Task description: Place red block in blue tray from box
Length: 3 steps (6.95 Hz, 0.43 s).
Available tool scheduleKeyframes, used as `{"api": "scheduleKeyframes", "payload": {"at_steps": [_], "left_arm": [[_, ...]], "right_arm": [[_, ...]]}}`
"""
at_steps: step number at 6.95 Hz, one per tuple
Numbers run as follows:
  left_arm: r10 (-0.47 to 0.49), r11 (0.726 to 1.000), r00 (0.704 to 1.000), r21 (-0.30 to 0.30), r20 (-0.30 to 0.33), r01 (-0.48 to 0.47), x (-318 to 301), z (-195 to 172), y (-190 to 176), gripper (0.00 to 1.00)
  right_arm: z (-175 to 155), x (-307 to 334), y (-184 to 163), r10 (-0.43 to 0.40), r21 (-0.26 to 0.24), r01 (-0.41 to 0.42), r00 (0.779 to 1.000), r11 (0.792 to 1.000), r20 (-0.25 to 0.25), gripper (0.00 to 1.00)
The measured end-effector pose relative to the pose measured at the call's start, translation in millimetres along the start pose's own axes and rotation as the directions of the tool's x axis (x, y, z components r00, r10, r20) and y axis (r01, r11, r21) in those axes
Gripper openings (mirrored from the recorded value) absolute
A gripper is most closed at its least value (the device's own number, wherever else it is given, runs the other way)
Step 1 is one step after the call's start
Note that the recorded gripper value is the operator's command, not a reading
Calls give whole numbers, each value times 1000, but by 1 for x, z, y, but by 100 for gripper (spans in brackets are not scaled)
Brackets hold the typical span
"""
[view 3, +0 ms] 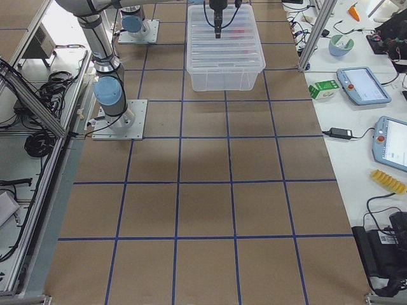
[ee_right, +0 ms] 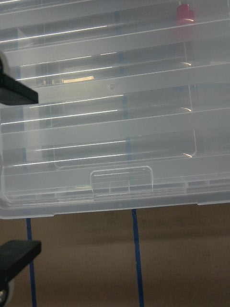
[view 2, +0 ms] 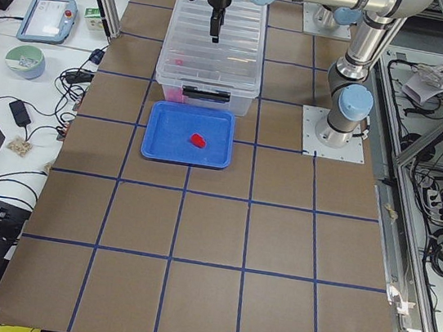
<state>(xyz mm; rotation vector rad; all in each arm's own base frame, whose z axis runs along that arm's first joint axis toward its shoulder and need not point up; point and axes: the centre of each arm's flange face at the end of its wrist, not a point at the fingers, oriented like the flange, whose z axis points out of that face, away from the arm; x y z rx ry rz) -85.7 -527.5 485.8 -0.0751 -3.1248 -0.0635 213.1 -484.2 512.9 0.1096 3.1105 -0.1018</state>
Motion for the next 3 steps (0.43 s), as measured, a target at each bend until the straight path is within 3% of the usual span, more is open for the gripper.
{"api": "scheduleKeyframes", "payload": {"at_steps": [3], "left_arm": [[36,999,999,15,13,-37,19,-12,10,100]], "right_arm": [[1,0,0,1,-1,-1,1000,1000,-1,100]]}}
